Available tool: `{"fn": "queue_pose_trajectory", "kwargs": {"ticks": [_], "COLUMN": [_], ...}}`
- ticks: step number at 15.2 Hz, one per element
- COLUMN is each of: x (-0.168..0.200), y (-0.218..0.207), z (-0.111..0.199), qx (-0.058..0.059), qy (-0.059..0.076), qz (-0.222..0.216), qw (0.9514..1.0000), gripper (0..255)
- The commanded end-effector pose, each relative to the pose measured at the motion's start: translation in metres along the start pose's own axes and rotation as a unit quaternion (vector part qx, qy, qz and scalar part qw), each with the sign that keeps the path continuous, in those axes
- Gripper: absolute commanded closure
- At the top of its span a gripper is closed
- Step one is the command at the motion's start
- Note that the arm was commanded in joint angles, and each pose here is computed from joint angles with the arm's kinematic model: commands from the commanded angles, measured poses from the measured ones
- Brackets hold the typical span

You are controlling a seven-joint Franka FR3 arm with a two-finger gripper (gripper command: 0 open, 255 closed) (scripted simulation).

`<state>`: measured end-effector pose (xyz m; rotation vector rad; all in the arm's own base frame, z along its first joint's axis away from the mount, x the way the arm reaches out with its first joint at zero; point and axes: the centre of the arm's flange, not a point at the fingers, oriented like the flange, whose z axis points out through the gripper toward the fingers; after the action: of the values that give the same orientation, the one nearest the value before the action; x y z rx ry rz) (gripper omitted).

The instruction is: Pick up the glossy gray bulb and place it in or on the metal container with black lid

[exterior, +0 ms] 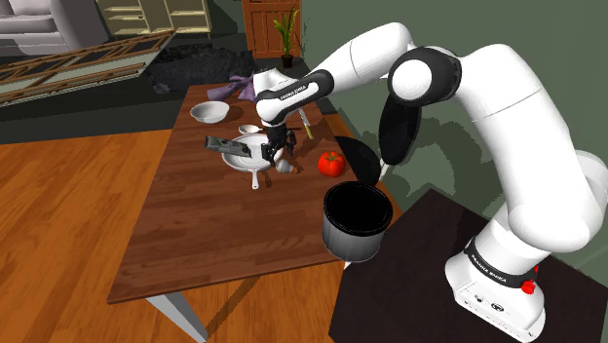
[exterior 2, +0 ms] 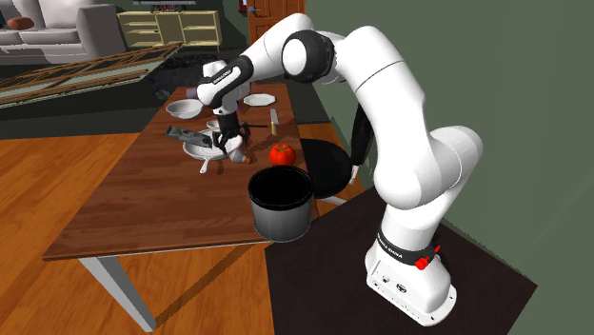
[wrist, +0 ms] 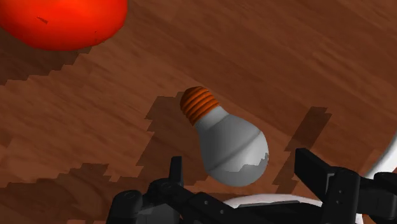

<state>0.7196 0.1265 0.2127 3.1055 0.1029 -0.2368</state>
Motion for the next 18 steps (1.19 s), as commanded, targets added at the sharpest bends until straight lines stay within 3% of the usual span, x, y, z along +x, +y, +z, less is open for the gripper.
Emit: {"fn": "queue_pose_trajectory", "kwargs": {"ticks": [1, 4, 12, 13, 18], "x": [0.001, 0.001, 0.001, 0.001, 0.001], "y": [-0.001, -0.001, -0.001, -0.001, -0.001], "z": [0.010, 0.029, 0.029, 0.029, 0.029], "qx": [0.000, 0.000, 0.000, 0.000, 0.000], "qy": [-0.002, -0.002, -0.002, -0.002, -0.002], "qz": [-0.003, -0.003, -0.003, -0.003, -0.003], "qw": [1.0000, 1.0000, 1.0000, 1.0000, 1.0000], "gripper": [0, 0, 0, 255, 255]}}
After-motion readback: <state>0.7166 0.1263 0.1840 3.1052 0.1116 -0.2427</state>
